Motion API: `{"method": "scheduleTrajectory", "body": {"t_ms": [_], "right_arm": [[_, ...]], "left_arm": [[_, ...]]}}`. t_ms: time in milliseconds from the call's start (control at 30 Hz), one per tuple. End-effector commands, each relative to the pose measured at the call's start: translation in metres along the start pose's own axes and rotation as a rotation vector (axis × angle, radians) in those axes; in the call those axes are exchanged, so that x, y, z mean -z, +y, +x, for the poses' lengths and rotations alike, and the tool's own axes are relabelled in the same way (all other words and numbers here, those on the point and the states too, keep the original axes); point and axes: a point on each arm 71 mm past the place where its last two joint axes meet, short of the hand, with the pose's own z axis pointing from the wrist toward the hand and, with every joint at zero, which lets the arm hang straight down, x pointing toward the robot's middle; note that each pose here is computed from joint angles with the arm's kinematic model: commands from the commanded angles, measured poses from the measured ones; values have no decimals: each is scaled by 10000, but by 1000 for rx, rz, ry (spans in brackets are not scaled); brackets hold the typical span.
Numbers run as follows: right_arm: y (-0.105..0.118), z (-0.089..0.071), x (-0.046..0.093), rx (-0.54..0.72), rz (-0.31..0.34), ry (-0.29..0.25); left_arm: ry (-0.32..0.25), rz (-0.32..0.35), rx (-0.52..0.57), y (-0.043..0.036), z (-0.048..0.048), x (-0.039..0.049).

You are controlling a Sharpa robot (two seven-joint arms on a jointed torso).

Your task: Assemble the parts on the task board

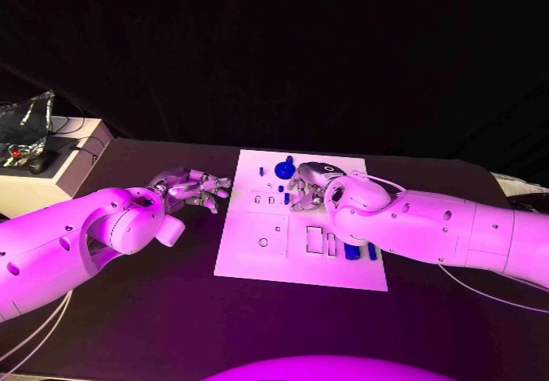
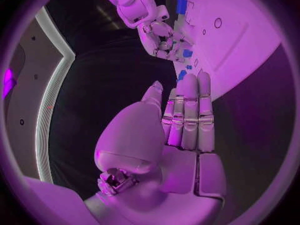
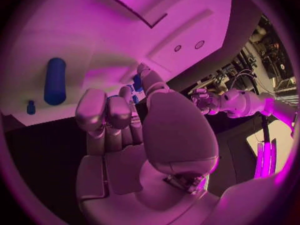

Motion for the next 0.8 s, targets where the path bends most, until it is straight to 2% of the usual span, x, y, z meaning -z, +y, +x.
{"method": "scheduleTrajectory", "body": {"t_ms": [33, 133, 233, 400, 533, 633, 800], "right_arm": [[-43, -90, 55, -113, -57, -105], [-122, -160, 104, -251, -93, -161], [-207, -232, 156, -385, -119, -194], [-375, -339, 234, -565, -109, -207], [-515, -435, 290, -626, -93, -214], [-604, -506, 312, -640, -77, -217], [-739, -626, 321, -646, -53, -222]], "left_arm": [[-4, -3, -25, -2, 14, -14], [-16, -14, -52, 3, 14, -28], [-24, -31, -82, 8, 25, -52], [-31, -56, -157, -35, 67, -138], [-23, -89, -225, -116, 121, -245], [16, -153, -277, -151, 180, -333], [75, -260, -392, -232, 316, -539]]}}
